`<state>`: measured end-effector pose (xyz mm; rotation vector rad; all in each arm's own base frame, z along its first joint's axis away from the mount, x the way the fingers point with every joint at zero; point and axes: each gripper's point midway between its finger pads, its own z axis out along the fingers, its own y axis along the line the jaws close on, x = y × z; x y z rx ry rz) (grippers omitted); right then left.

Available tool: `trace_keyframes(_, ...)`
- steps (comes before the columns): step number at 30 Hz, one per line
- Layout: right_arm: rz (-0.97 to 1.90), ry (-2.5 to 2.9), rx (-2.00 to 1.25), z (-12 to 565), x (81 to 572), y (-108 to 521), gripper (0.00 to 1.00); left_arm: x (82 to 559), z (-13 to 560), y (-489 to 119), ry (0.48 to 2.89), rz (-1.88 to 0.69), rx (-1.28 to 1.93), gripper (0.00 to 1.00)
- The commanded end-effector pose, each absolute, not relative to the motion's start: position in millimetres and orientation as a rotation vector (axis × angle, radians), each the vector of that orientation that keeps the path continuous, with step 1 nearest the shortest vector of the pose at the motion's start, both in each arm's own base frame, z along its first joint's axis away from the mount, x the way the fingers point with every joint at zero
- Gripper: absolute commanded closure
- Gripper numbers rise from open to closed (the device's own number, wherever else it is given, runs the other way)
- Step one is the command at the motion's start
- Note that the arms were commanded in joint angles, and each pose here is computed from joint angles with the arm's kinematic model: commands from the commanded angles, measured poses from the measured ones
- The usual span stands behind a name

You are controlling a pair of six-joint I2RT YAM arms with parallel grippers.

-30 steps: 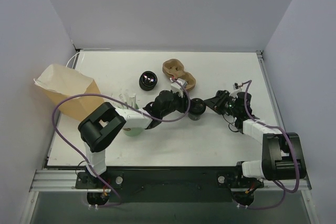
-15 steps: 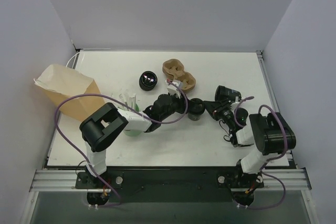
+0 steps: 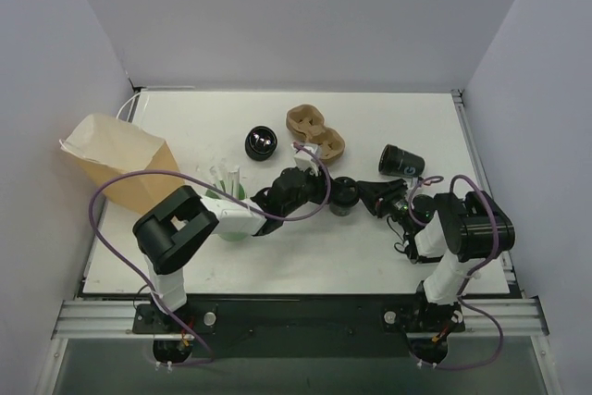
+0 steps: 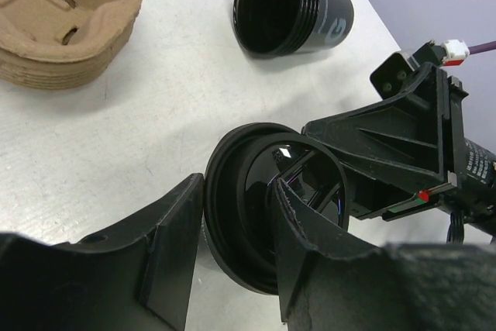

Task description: Pack the takeout coffee

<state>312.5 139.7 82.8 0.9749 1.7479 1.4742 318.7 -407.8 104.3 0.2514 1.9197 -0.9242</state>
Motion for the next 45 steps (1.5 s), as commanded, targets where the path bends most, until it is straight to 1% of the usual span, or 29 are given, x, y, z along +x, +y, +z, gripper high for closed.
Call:
trace_keyframes(1,1.467,2.010,0.910,50,271,155,0.64,243,-47,-324,2.495,-0.485,0.482,0.52)
trace_keyframes(3,1.442,2.020,0.911,53,271,152,0.61,247,-40,-329,2.483,-0.492,0.485,0.52)
trace_keyframes(4,1.431,2.017,0.899,56,275,151,0.56,246,-40,-328,2.492,-0.483,0.488,0.52)
trace_keyframes(6,1.377,2.041,0.893,56,276,145,0.54,248,-30,-333,2.477,-0.503,0.495,0.52)
trace_keyframes(7,1.360,2.043,0.874,60,281,144,0.52,250,-24,-336,2.472,-0.512,0.496,0.49)
trace_keyframes(12,1.183,2.126,0.804,69,283,131,0.52,260,22,-355,2.403,-0.584,0.520,0.46)
trace_keyframes(16,1.074,2.148,0.748,83,287,122,0.51,264,60,-365,2.368,-0.629,0.528,0.41)
trace_keyframes(17,1.058,2.165,0.748,83,284,121,0.51,268,77,-371,2.338,-0.659,0.523,0.39)
trace_keyframes(19,1.036,2.163,0.715,90,287,119,0.51,268,87,-373,2.335,-0.670,0.527,0.37)
trace_keyframes(20,1.022,2.169,0.713,92,286,117,0.51,269,95,-377,2.322,-0.688,0.533,0.34)
trace_keyframes(21,1.013,2.164,0.700,97,287,116,0.51,272,106,-383,2.300,-0.708,0.537,0.27)
trace_keyframes(23,0.966,2.174,0.678,101,284,111,0.51,272,115,-387,2.298,-0.727,0.556,0.20)
trace_keyframes(24,0.937,2.176,0.668,103,283,108,0.50,274,126,-392,2.276,-0.739,0.564,0.18)
trace_keyframes(25,0.892,2.171,0.610,113,287,104,0.50,274,127,-391,2.281,-0.734,0.566,0.18)
trace_keyframes(27,0.802,2.204,0.603,115,284,94,0.50,276,133,-392,2.268,-0.736,0.569,0.16)
trace_keyframes(28,0.770,2.192,0.577,127,289,91,0.51,276,133,-391,2.270,-0.729,0.568,0.15)
trace_keyframes(30,0.662,2.235,0.565,125,286,79,0.51,278,133,-389,2.271,-0.714,0.567,0.15)
trace_keyframes(31,0.637,2.220,0.552,135,290,75,0.51,278,131,-388,2.274,-0.711,0.570,0.15)
trace_keyframes(33,0.582,2.233,0.541,136,291,68,0.50,277,129,-386,2.279,-0.698,0.579,0.15)
trace_keyframes(39,0.589,2.241,0.477,149,301,71,0.50,284,140,-360,2.275,-0.584,0.592,0.13)
trace_keyframes(43,0.604,2.270,0.449,147,300,75,0.50,285,163,-348,2.250,-0.595,0.572,0.11)
trace_keyframes(45,0.591,2.272,0.453,146,300,73,0.50,283,164,-342,2.258,-0.598,0.562,0.09)
